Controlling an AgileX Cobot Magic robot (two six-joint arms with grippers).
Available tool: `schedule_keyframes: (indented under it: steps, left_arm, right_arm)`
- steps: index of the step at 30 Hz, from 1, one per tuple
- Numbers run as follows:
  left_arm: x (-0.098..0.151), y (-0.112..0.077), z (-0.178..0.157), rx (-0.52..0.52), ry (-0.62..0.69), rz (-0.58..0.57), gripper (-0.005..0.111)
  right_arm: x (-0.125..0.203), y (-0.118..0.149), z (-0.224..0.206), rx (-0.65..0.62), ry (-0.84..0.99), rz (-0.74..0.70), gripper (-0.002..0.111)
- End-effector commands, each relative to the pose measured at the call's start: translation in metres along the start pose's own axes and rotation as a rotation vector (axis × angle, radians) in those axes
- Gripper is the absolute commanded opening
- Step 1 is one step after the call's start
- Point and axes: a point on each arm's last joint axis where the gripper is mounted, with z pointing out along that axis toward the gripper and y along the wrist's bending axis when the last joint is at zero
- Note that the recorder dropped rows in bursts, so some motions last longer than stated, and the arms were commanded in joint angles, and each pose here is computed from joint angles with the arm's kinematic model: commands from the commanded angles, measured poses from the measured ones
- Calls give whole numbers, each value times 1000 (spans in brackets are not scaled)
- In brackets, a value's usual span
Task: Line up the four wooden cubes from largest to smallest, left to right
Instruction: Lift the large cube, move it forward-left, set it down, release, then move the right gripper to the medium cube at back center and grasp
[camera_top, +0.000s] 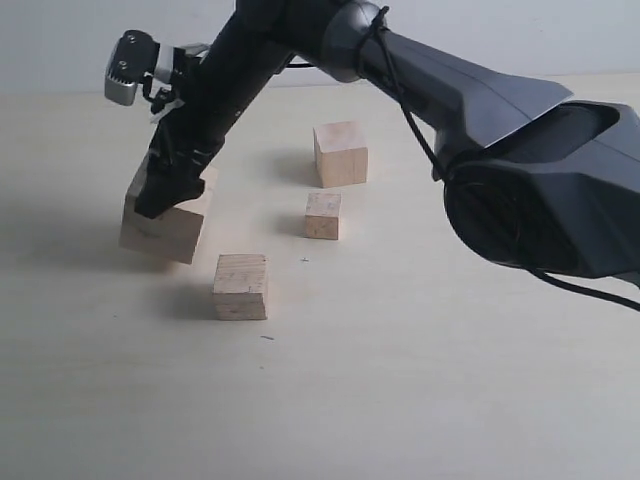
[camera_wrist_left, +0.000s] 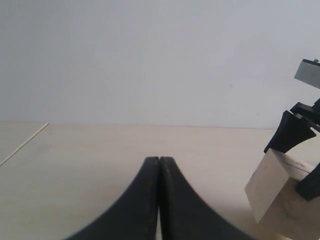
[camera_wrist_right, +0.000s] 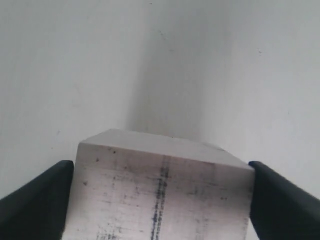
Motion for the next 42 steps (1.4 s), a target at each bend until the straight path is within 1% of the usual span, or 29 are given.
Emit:
schedule_keyframes:
  steps: [1, 4, 9, 11, 13, 14, 16, 19, 21, 23, 25, 27, 30, 34, 36, 38, 40, 42]
  left_arm:
    - [-1, 0, -1, -1, -8, -7, 3]
    - [-1, 0, -1, -1, -8, -7, 3]
    - [-1, 0, -1, -1, -8, -7, 3]
    - [-1, 0, -1, -1, -8, -7, 3]
    - [-1, 0, -1, -1, -8, -7, 3]
    - [-1, 0, -1, -1, -8, -7, 3]
    - [-1, 0, -1, -1, -8, -7, 3]
    - [-1, 0, -1, -1, -8, -7, 3]
    - [-1, 0, -1, -1, -8, -7, 3]
    - [-1, 0, -1, -1, -8, -7, 3]
    - [-1, 0, -1, -1, -8, -7, 3]
    - [-1, 0, -1, -1, -8, -7, 3]
    - [-1, 0, -1, -1, -8, -7, 3]
    - [-1, 0, -1, -1, -8, -7, 3]
    - [-1, 0, -1, -1, -8, -7, 3]
    - [-1, 0, -1, -1, -8, -7, 3]
    - [-1, 0, -1, -1, -8, -7, 3]
    - [-1, 0, -1, -1, -8, -7, 3]
  right_arm:
    - [-4, 3, 1, 6, -1, 25, 0]
    - [10, -1, 14, 12, 61, 67, 0]
    - [22, -3, 31, -18, 71, 95, 0]
    - [24, -3, 31, -16, 78, 108, 4]
    - [24, -3, 31, -13, 83, 127, 12]
    - [24, -3, 31, -13, 83, 127, 19]
    - [24, -3, 31, -13, 83, 127, 34]
    - [22, -3, 29, -9, 79, 126, 63]
    - [15, -2, 21, 2, 68, 115, 79]
    - [5, -1, 8, 21, 50, 98, 90]
    - [-13, 2, -14, 57, 15, 86, 98]
    - [-30, 7, -39, 104, -7, 70, 100]
    - [-56, 15, -89, 222, -16, 55, 100]
    - [-79, 31, -157, 430, -1, 142, 100]
    - [-87, 40, -185, 514, -16, 199, 97]
    - [-93, 46, -201, 555, -37, 237, 91]
    - [-97, 55, -215, 573, -53, 254, 79]
    - [-96, 61, -221, 569, -47, 268, 63]
